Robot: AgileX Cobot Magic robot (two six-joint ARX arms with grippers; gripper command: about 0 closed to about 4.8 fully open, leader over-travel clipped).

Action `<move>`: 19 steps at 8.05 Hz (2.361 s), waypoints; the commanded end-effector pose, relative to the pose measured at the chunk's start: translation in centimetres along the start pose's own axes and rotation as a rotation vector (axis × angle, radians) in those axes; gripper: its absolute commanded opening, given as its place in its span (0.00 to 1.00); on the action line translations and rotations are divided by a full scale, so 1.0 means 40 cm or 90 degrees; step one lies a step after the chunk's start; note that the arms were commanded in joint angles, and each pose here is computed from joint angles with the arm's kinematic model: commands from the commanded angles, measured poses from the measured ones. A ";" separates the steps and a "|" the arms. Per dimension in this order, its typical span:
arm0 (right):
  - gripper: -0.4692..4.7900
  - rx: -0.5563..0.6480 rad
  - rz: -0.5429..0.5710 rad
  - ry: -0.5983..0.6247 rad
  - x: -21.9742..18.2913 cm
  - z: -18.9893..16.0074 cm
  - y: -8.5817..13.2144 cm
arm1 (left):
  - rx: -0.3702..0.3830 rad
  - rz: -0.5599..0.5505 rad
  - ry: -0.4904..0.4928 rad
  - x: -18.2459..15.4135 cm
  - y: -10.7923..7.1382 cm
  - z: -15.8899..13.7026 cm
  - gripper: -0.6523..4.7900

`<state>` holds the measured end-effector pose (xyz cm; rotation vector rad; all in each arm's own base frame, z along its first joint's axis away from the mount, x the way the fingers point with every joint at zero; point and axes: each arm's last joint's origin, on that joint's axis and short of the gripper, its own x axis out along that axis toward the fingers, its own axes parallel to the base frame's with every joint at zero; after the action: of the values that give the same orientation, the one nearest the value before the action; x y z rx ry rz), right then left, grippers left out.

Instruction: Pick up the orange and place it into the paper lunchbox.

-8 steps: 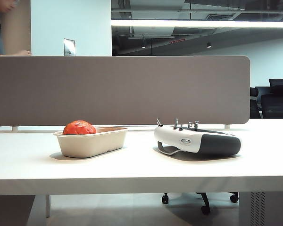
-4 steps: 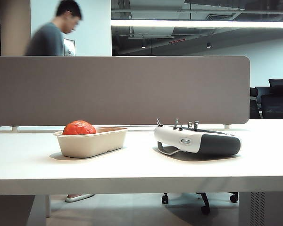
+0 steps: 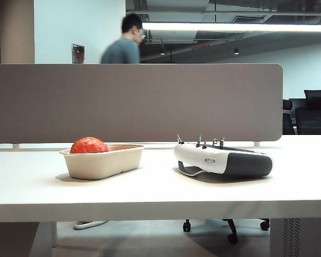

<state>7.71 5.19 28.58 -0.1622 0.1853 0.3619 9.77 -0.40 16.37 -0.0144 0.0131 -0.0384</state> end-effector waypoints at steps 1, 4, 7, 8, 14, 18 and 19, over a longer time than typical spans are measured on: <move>0.08 0.005 -0.001 -0.009 -0.001 0.005 -0.001 | 0.024 0.002 -0.010 0.000 0.000 0.002 0.11; 0.08 0.005 -0.001 -0.010 -0.001 0.005 -0.001 | 0.004 -0.001 -0.008 0.000 0.000 0.002 0.11; 0.08 0.005 -0.001 -0.010 -0.001 0.003 0.000 | 0.004 -0.001 -0.008 0.000 0.000 0.002 0.11; 0.08 0.049 -0.160 -0.036 0.037 -0.118 -0.045 | 0.004 0.000 -0.008 0.000 0.000 0.002 0.11; 0.08 0.075 -0.273 -0.141 0.066 -0.298 -0.096 | 0.004 -0.001 -0.005 0.000 0.000 0.000 0.11; 0.08 0.075 -0.278 -0.141 0.064 -0.298 -0.100 | 0.004 -0.001 -0.005 0.000 0.000 0.000 0.11; 0.08 0.075 -0.278 -0.141 0.064 -0.299 -0.100 | 0.004 -0.001 -0.005 0.000 0.000 0.000 0.11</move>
<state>9.73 0.10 16.87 -0.0462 -0.0347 -0.0661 9.77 -0.39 16.36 -0.0010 0.0143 -0.0374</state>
